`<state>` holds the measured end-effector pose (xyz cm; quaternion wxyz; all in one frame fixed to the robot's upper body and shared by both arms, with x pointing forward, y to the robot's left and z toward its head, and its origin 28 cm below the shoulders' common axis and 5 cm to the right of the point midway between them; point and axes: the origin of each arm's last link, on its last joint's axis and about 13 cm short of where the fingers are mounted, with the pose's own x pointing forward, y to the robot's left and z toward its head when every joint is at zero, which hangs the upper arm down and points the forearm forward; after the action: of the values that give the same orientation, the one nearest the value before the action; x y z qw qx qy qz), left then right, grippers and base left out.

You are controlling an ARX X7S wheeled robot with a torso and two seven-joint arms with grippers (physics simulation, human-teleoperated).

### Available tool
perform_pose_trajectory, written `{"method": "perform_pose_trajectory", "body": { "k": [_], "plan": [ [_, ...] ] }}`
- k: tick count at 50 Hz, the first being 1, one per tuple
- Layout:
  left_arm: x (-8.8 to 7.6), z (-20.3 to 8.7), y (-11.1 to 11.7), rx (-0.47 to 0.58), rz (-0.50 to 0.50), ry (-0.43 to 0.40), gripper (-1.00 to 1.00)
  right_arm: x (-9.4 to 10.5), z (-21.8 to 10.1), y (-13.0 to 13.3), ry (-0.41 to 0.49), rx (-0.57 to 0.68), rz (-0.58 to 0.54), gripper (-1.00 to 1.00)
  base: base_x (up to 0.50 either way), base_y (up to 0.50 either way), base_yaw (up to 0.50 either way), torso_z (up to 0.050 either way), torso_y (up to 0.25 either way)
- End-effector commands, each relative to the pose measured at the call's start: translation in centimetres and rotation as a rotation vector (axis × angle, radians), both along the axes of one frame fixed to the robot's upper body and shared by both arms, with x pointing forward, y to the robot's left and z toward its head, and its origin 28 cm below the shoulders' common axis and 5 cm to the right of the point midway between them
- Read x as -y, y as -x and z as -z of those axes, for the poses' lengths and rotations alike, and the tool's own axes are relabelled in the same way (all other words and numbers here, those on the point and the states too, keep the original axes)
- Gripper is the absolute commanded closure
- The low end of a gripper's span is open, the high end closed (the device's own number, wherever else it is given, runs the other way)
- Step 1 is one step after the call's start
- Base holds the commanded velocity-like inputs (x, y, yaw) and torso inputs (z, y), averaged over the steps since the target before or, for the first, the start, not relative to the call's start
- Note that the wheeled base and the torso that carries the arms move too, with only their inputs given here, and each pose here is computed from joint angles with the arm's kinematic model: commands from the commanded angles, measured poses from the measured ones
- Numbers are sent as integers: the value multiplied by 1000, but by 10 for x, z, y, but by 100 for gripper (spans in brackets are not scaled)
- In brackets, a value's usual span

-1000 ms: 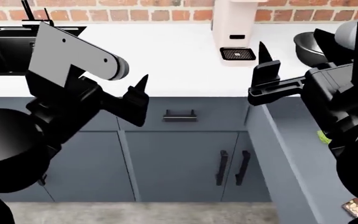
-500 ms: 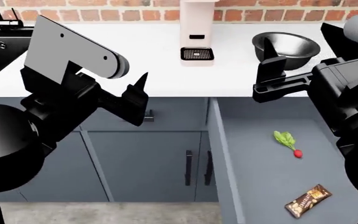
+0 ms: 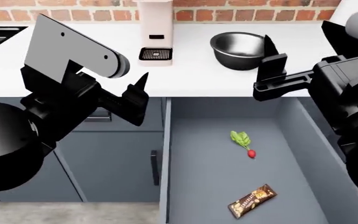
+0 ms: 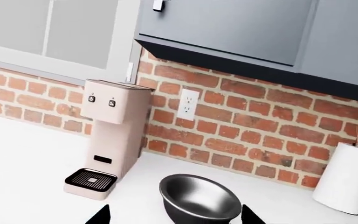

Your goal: Place the bar in the bowl and close the drawer.

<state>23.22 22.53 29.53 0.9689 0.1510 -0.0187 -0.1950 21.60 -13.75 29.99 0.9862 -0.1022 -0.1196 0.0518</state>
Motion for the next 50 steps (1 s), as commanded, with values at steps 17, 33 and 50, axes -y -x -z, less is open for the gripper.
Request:
{"method": "perform_pose_trajectory", "body": {
  "k": [17,33,50],
  "plan": [
    [1,-1,-3,18,0,42,-100,-1,0,2,-19,23,-21,-100,-1,-500,0,50,21],
    [-1,-7,-1,28,-5,56,-100,-2,-4,4,-4,39,-24,-100,-1,-344,0,48,18],
    [-7,-35,-1,81,-28,31,-100,-2,-26,8,8,55,-25,-100,22,0,0,1,0]
  ]
}}
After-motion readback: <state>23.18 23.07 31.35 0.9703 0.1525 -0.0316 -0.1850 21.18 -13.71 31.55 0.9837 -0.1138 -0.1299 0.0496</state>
